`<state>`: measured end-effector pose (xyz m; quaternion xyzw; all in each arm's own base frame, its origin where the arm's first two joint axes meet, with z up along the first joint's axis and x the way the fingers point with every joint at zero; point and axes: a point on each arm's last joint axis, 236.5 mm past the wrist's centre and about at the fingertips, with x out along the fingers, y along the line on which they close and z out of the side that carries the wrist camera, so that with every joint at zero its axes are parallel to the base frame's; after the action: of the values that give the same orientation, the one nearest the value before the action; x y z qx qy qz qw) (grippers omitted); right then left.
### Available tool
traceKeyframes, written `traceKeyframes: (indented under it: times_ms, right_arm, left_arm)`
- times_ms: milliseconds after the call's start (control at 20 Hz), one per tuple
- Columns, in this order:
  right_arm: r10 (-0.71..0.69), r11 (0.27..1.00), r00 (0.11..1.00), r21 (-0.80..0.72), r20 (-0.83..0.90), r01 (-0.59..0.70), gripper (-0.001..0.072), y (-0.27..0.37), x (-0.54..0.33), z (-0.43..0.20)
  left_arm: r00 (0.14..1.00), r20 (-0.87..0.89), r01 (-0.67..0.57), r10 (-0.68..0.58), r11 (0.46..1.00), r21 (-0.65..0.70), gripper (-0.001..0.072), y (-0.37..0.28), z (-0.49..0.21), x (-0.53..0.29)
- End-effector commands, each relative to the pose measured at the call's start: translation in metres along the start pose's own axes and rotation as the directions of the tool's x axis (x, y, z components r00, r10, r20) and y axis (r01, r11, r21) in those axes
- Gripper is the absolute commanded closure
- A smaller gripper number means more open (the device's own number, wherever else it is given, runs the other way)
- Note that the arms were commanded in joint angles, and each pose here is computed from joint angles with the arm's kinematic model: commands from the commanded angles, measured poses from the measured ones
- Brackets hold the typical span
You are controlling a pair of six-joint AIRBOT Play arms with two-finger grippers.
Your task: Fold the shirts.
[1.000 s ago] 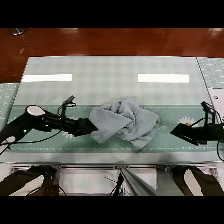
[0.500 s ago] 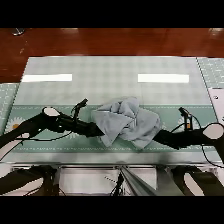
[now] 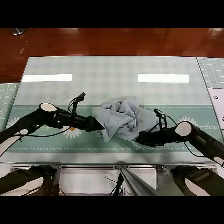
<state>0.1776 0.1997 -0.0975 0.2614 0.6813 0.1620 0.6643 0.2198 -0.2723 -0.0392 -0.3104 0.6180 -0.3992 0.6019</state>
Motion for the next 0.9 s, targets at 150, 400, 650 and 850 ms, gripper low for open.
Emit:
traceKeyframes:
  times_ms: [150,400,650,850]
  right_arm:
    - [0.040,0.974,0.998,-0.225,0.051,-0.028,0.0684,0.057,-0.031,0.044]
    - [0.161,0.860,0.852,-0.494,0.498,0.127,0.0685,0.188,-0.259,0.159]
    - [0.361,0.711,0.566,-0.611,0.742,0.348,0.0685,0.276,-0.470,0.078]
    - [0.335,0.718,0.407,-0.510,0.849,0.473,0.0685,0.243,-0.532,0.004]
  left_arm:
    - [0.994,0.070,0.077,-0.081,0.995,0.060,0.0681,-0.035,0.035,-0.024]
    - [0.816,0.448,0.106,-0.365,0.856,0.505,0.0682,-0.227,0.142,-0.206]
    - [0.621,0.735,-0.380,-0.273,0.715,0.587,0.0682,-0.352,0.106,-0.358]
    - [0.378,0.916,-0.702,-0.137,0.602,0.380,0.0682,-0.378,0.046,-0.414]
